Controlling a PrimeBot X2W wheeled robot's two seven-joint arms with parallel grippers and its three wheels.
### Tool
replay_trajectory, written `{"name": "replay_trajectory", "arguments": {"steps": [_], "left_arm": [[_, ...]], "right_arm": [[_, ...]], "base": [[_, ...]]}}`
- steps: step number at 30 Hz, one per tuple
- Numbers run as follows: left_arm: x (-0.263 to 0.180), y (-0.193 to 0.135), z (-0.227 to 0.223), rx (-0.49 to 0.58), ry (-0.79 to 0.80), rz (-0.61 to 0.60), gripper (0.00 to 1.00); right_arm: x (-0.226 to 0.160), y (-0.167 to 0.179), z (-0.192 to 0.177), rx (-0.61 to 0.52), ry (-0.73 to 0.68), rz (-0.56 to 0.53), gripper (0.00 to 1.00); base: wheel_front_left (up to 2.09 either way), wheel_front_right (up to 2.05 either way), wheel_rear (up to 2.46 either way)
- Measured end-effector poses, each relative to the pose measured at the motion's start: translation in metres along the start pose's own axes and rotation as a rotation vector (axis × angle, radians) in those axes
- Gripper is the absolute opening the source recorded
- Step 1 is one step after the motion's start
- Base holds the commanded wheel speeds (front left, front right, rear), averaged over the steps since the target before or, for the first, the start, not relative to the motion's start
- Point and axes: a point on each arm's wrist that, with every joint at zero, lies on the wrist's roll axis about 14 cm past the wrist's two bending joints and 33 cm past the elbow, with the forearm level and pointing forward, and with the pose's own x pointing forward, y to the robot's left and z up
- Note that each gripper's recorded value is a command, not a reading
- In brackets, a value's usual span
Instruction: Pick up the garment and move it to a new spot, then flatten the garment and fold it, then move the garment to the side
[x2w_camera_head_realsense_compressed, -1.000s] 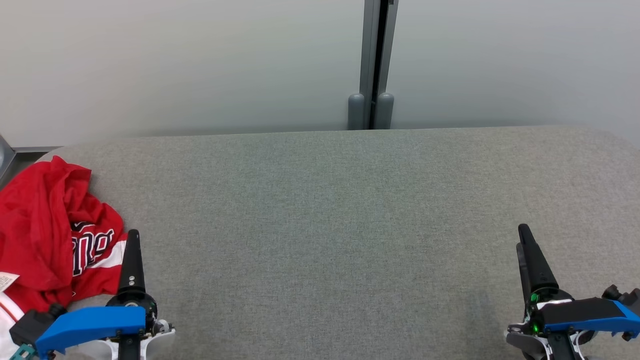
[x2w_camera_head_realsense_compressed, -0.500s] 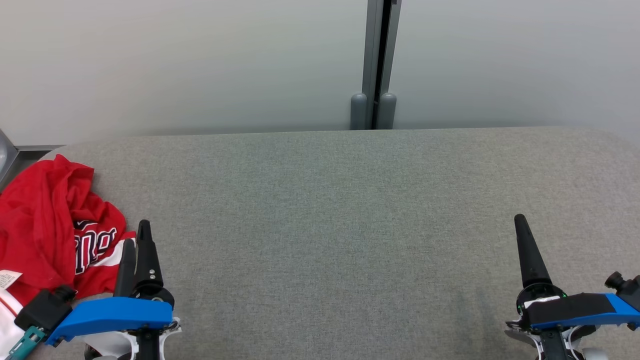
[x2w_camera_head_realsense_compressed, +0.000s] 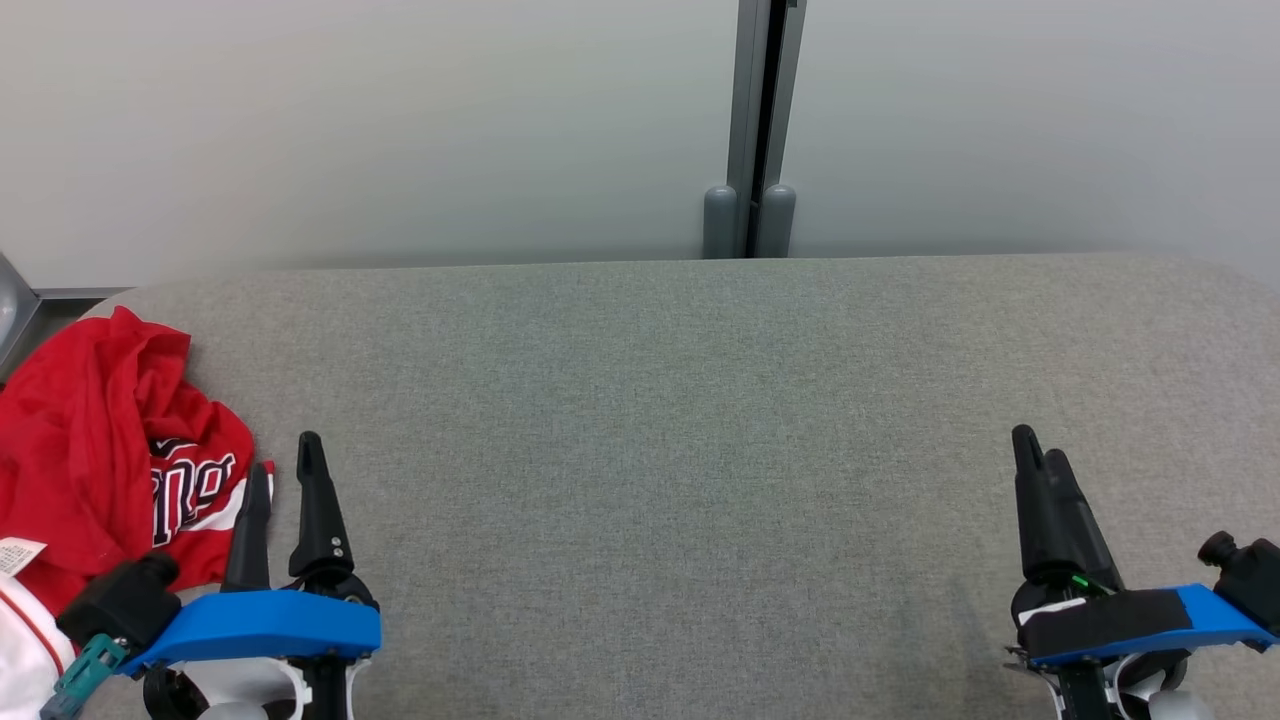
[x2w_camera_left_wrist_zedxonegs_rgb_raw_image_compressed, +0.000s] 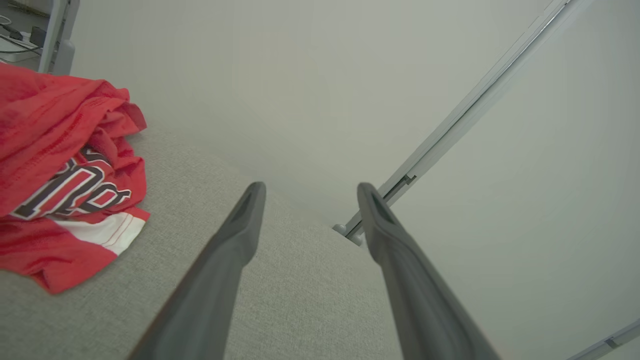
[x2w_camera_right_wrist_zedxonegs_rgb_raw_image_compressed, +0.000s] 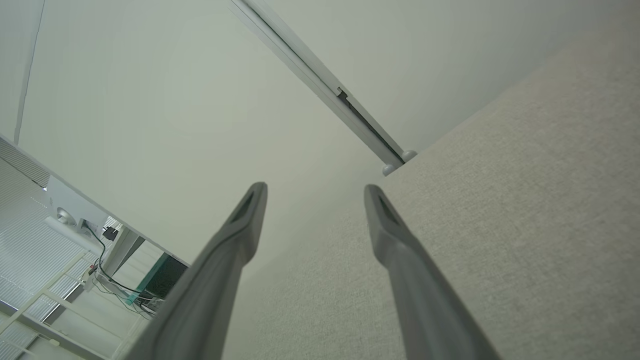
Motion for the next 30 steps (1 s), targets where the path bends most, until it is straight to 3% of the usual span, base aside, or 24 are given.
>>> {"name": "replay_trajectory", "arguments": {"steps": [30], "left_arm": [[-0.001, -0.009, 0.002, 0.396, -0.046, -0.037, 1.00]], "right_arm": [[-0.002, 0.015, -0.009, -0.370, 0.002, 0.082, 1.00]], "base": [[0.00, 0.00, 0.00]]}}
